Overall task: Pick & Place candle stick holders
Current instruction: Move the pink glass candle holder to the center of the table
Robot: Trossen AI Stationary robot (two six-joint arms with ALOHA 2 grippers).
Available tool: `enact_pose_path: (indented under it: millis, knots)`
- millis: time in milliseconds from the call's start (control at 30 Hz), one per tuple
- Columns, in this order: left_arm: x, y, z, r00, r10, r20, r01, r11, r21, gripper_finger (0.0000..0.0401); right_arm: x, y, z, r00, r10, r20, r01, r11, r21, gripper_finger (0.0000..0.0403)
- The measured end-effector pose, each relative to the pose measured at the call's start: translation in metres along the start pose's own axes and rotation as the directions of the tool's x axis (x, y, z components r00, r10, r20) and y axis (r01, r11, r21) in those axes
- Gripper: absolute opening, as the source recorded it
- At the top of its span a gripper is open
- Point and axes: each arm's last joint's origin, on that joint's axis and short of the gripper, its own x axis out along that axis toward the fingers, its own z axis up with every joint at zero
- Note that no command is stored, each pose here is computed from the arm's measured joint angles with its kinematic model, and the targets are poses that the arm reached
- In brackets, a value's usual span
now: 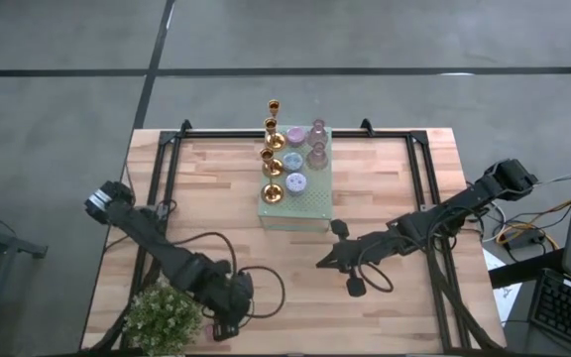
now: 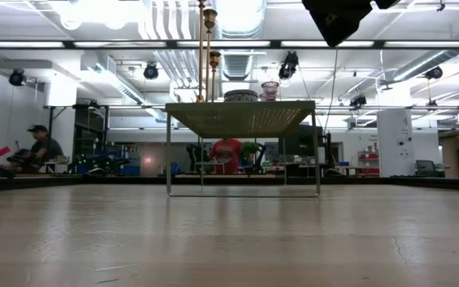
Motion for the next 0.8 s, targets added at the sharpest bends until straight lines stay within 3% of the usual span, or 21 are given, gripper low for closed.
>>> enact_pose_path:
  millis: [333,567,800]
  knots:
    - [0.038,-0.010,-0.015,0.973,-0.013,-0.230,-0.002,0.998,-0.065,0.0146,0.000,0.000,0.000,1.000,0.000,-0.001,0.000,1.000,0.000,0.0008]
    - [0.047,-0.009,-0.024,0.963,0.014,-0.270,-0.034,0.997,-0.071,0.0144,0.000,0.000,0.000,1.000,0.000,-0.001,0.000,1.000,-0.001,0.0008]
    - [0.055,-0.003,-0.031,0.948,0.041,-0.316,-0.066,0.995,-0.069,0.0117,0.000,0.000,0.000,1.000,0.000,-0.001,0.000,1.000,-0.001,0.0008]
